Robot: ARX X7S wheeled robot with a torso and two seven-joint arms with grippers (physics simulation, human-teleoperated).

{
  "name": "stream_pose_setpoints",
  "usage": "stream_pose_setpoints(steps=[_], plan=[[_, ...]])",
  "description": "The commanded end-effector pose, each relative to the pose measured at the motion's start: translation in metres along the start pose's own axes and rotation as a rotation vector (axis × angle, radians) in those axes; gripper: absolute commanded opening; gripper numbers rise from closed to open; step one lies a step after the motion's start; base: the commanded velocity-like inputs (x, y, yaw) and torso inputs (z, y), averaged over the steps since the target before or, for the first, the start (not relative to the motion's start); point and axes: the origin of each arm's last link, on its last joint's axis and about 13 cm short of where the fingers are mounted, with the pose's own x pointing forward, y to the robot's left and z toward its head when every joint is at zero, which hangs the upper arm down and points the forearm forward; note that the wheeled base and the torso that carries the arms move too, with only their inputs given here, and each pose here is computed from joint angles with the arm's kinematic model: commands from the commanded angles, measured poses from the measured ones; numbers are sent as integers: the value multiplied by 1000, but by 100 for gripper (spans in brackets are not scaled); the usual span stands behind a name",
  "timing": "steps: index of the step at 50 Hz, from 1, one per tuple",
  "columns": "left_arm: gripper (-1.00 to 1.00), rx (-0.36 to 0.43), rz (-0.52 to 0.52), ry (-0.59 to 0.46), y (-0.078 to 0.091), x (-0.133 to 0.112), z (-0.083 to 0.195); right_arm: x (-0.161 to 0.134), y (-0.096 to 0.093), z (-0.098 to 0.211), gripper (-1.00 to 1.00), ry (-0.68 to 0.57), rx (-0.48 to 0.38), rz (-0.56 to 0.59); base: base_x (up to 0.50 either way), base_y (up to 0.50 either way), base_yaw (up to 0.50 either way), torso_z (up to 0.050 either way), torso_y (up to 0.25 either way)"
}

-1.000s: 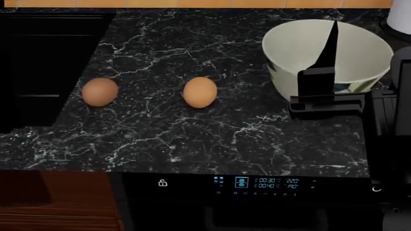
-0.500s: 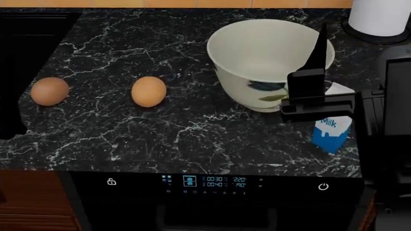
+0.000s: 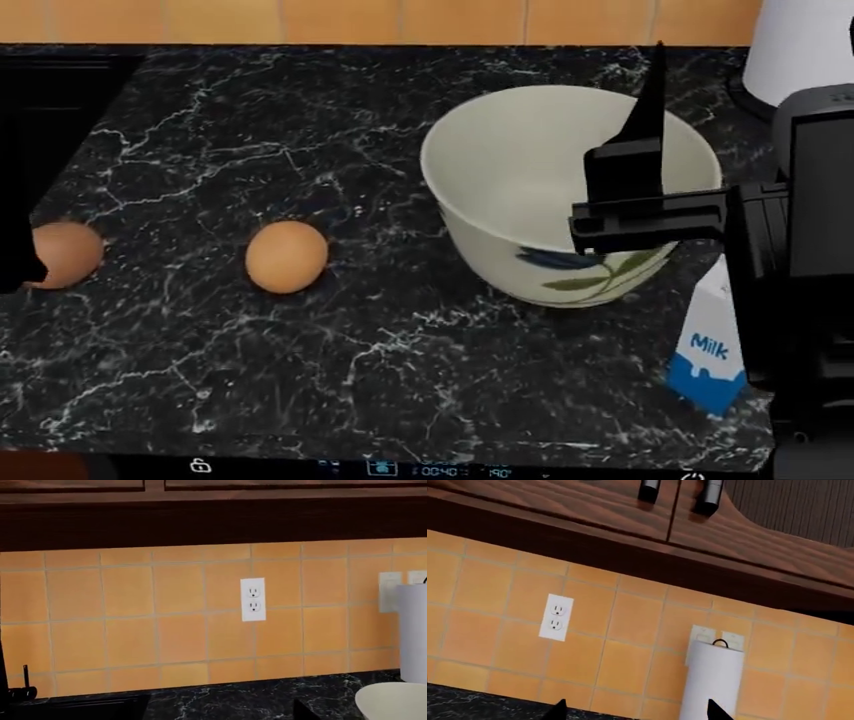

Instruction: Place the eggs and milk next to the bowl.

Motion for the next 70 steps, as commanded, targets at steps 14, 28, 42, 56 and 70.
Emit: stream_pose_setpoints(steps=[14,28,42,56,70], plan=[[100,2,-8,7,-1,0,1,-1,0,-1,100,6,6,-1,353,-32,0,0,0],[100,-17,-14,58,-2,-2,0,-2,1,-3,100,2,14,2,151,-10,0,0,1],[100,-15,-214,262,-2,1,8,-6,0,-4,100,7,17,2,0,0,0,0,0],[100,6,-423,498,-7,9,16,-10,-3,-3,100,6,17,-5,0,0,0,0,0],[100,15,-534,637,-8,12,14,-11,-3,-4,100,10,20,-8,0,0,0,0,0]])
